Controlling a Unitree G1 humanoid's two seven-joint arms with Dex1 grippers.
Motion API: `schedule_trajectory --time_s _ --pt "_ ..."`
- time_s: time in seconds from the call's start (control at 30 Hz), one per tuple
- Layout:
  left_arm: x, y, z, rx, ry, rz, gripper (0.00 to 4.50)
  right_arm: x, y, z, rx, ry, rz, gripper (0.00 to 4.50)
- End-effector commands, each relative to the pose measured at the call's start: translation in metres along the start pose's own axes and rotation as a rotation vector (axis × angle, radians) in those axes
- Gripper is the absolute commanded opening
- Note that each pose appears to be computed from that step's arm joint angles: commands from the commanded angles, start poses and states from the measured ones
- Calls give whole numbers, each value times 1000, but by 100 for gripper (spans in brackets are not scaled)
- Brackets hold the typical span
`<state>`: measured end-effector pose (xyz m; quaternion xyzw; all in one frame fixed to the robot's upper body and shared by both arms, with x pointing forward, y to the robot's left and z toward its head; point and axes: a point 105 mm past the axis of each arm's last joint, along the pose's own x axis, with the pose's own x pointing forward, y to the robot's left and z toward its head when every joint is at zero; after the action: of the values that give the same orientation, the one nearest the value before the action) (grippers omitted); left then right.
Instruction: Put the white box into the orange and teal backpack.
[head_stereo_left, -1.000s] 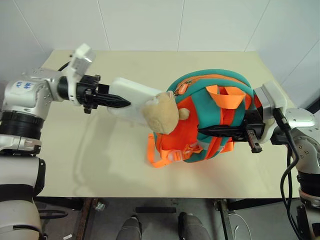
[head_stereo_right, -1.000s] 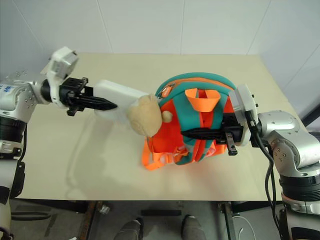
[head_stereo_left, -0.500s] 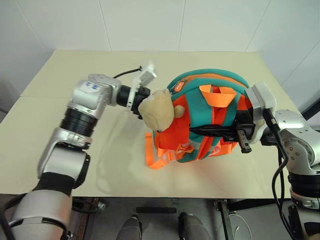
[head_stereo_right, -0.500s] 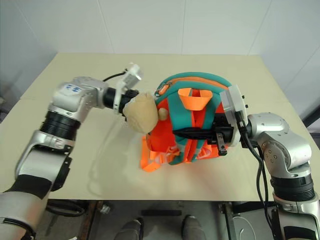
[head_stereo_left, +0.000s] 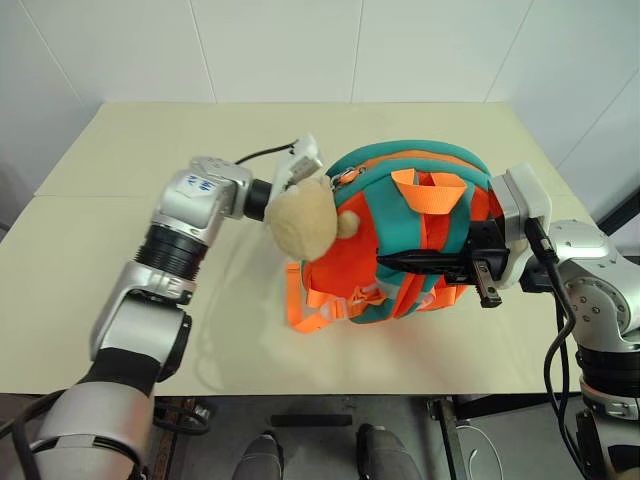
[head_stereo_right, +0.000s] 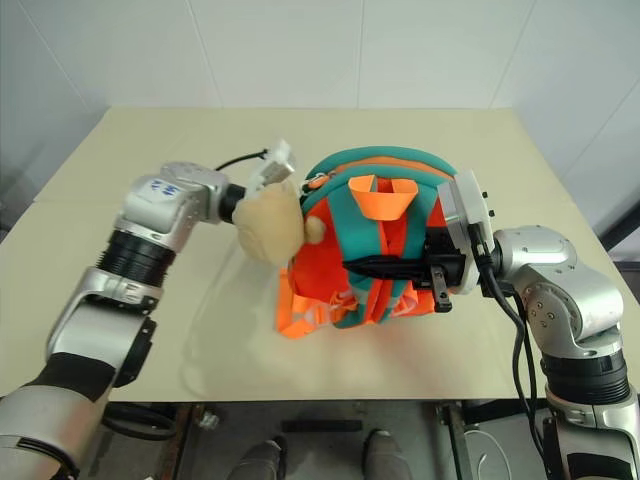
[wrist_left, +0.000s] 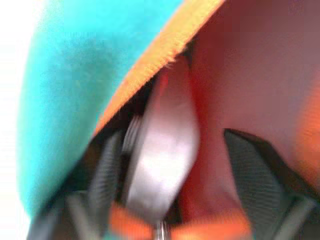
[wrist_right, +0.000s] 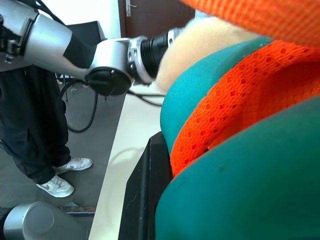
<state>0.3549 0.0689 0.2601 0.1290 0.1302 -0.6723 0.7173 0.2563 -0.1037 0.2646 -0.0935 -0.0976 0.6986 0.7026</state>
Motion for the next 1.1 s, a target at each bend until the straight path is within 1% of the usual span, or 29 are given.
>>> schedule_trajectory --time_s 0.03,0.23,0.4,0.53,0.6,0.7,0.8,0.87,0.97,1.1 --pt "-32 -12 12 65 -10 -5 448 0 4 12 -59 -26 3 0" --pt "-70 -30 1 59 22 -10 448 0 1 10 -58 -28 -3 0" --pt "-76 -52 10 38 -43 -47 448 1 0 8 -54 -32 -9 0" --pt "-77 -65 17 14 -108 -63 448 1 -1 8 -54 -36 -9 0" --pt "-74 -62 18 -9 -131 -33 448 1 -2 8 -54 -34 -8 0" --pt "-60 -53 21 -22 -186 1 448 2 -3 7 -56 -34 -7 0" --pt "-45 -50 27 13 -247 4 448 3 -3 9 -60 -40 -7 0" --pt "-39 -51 29 -5 -261 -6 448 3 -3 10 -64 -46 -7 0" --pt "-35 -55 30 -26 -251 -28 390 4 -1 14 -72 -75 -13 0" --pt "-40 -52 32 -44 -240 -7 263 4 3 18 -76 -121 -24 0"
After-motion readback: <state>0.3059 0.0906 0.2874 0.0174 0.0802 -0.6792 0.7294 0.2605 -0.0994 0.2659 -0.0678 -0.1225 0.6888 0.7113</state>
